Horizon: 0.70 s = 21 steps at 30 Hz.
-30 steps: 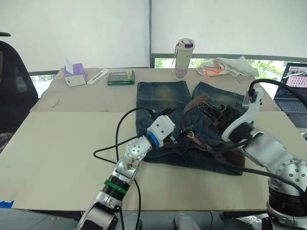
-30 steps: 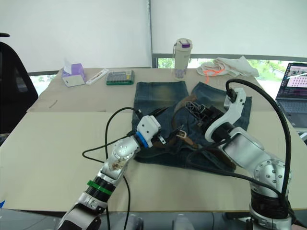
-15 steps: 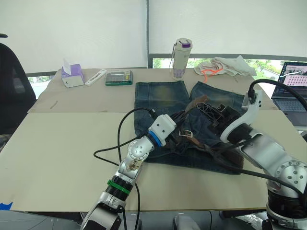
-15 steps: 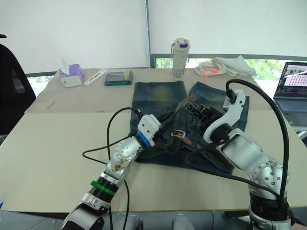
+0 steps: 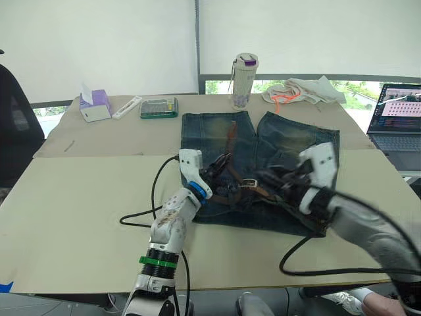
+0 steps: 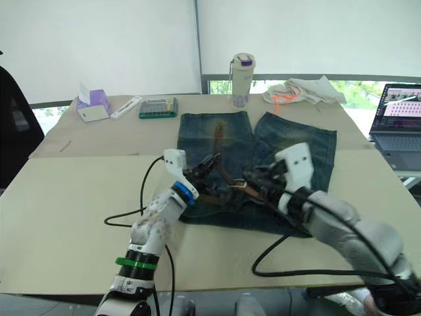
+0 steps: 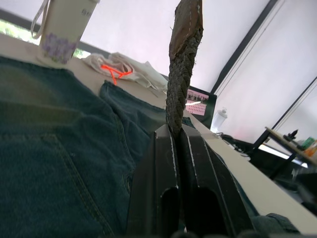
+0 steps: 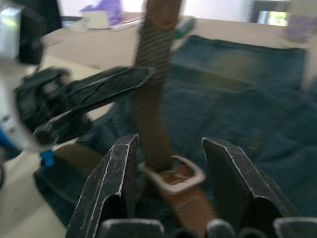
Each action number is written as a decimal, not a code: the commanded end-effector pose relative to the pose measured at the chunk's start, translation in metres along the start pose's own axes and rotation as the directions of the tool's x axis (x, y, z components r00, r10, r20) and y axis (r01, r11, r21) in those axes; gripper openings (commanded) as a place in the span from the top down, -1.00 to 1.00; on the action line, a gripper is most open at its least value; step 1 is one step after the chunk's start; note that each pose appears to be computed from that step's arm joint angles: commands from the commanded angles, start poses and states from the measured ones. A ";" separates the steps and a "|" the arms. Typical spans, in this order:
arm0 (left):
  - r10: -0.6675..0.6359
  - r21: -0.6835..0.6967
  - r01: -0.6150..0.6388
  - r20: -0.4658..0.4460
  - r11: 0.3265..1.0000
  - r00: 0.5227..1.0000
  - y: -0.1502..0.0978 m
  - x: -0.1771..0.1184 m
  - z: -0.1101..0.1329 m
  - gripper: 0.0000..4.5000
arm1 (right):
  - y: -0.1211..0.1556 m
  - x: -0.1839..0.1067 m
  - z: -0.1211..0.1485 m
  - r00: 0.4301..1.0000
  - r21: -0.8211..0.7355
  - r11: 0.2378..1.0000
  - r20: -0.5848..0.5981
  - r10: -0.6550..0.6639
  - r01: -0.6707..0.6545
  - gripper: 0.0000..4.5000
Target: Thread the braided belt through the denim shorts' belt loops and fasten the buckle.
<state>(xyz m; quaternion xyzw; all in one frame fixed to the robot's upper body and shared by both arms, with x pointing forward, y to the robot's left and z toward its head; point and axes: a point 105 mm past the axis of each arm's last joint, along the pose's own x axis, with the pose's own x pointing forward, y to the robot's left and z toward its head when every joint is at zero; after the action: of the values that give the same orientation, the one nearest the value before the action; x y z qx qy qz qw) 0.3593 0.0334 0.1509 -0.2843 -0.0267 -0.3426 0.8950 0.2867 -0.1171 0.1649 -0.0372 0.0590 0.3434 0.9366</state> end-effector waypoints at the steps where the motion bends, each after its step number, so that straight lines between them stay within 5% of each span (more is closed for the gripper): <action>1: -0.057 -0.067 0.059 0.041 0.996 0.998 -0.010 -0.002 0.015 1.00 | 0.002 -0.001 -0.014 0.999 -0.083 0.995 -0.014 0.046 -0.047 -0.06; 14: -0.109 0.031 0.108 0.009 0.994 0.994 -0.004 -0.029 0.030 1.00 | -0.005 -0.020 -0.110 0.930 -0.018 0.997 -0.362 0.067 -0.078 -0.06; 21: -0.030 0.068 0.027 0.043 0.997 0.999 0.010 -0.039 0.036 1.00 | -0.017 -0.025 -0.119 0.923 -0.006 1.000 -0.385 0.006 -0.009 -0.06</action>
<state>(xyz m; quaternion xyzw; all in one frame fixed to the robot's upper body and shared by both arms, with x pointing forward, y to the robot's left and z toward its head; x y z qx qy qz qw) 0.3409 0.0739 0.1494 -0.2785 -0.0179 -0.3564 0.8917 0.2733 -0.1471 0.0698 -0.1097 0.1956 0.3522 0.9087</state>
